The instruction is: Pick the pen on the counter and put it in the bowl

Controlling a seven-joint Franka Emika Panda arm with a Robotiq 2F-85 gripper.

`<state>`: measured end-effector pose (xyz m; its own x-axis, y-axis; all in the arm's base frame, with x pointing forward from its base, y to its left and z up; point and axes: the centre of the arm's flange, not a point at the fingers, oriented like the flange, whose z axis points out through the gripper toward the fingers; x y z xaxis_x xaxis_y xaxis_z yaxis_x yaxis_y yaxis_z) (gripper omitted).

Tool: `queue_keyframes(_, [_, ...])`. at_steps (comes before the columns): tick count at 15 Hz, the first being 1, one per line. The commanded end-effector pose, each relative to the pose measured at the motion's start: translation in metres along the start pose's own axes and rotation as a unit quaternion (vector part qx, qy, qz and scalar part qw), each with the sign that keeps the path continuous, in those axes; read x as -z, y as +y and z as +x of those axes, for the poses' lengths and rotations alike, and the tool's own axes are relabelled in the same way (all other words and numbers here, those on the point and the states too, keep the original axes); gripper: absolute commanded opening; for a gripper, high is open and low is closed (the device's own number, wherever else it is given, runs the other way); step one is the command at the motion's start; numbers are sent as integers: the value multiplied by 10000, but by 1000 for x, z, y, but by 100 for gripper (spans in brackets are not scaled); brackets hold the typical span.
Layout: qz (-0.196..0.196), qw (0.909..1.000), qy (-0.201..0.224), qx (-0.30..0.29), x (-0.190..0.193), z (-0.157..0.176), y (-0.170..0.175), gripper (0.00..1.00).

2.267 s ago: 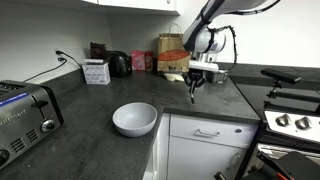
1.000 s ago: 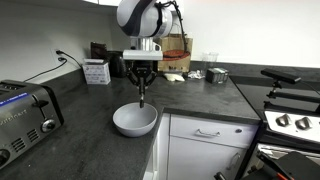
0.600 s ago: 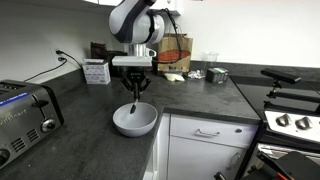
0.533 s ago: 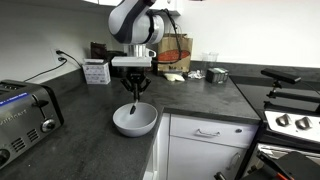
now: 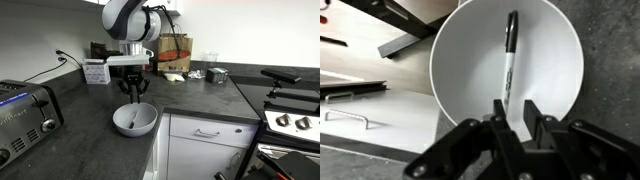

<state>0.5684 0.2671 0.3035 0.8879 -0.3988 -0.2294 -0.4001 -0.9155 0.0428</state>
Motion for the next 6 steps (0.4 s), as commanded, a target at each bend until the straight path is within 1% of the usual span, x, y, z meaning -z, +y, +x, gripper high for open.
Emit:
queue_keyframes(1, [240,9997,48,-48,16,-6,9,61])
queue_keyframes(2, [270,9996,86,-30,23,-4,14,69])
queue_keyframes(3, [284,9995,156,-54,31,-1,20,76])
queue_keyframes(5, [383,9991,126,-135,48,5,36,91])
queue_keyframes(6, [442,9988,198,38,55,4,44,98])
